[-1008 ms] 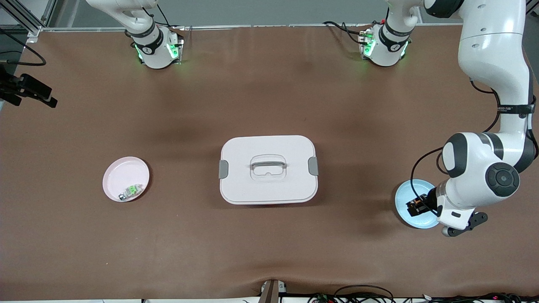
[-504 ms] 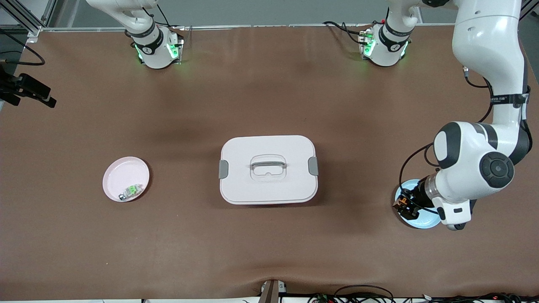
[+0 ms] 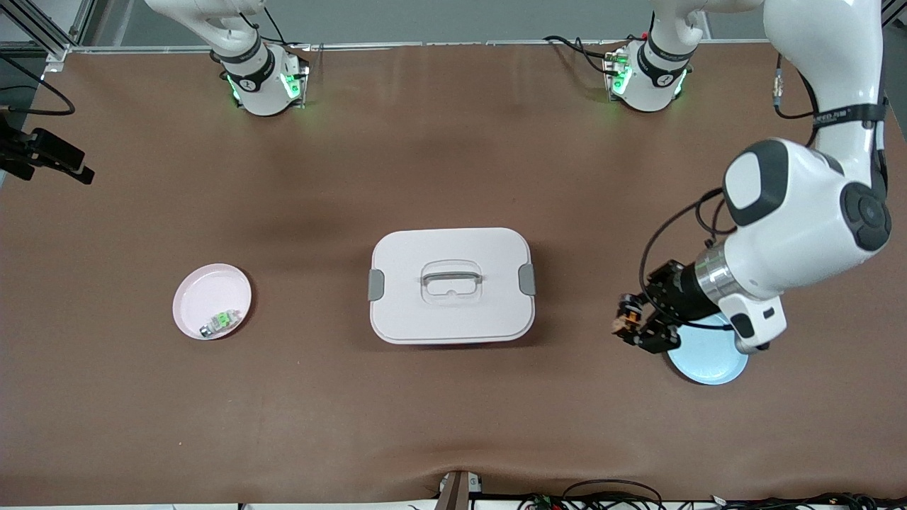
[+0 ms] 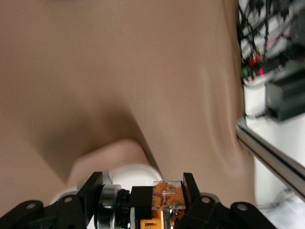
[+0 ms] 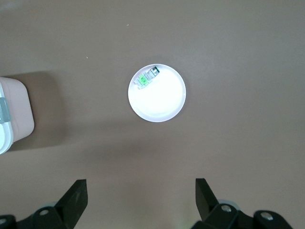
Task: Transfer orange switch to right arm and place
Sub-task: 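Lift the switch with the left gripper and carry it toward the box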
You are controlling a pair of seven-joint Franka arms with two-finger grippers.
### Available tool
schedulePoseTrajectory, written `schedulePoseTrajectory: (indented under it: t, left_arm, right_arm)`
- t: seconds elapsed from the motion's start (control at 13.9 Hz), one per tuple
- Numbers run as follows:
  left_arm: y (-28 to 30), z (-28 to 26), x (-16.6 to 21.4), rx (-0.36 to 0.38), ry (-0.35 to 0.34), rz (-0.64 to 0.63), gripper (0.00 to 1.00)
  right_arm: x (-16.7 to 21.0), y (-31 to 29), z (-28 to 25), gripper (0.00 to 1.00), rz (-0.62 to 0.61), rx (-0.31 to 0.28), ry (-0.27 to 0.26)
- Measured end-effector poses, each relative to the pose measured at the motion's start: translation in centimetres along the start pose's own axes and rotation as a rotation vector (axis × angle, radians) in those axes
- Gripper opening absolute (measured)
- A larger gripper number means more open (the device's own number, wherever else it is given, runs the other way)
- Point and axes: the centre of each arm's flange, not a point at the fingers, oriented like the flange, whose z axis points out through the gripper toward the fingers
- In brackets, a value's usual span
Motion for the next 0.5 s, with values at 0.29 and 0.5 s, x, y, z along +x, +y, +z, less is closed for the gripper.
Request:
schedulePoseTrajectory:
  t: [0.29, 0.5]
  left_arm:
    - [-0.1, -1.8, -7.2, -0.02, -0.162, -0.12, 0.72]
    - [-0.5, -1.5, -12.3, 0.008, -0.218, -0.211, 0.72]
  right_arm:
    - [1.0, -0.1, 1.5, 1.0, -0.001, -0.003, -0.02]
    - [3.3, 0.0, 5.8, 1.0, 0.005, -0.009, -0.092]
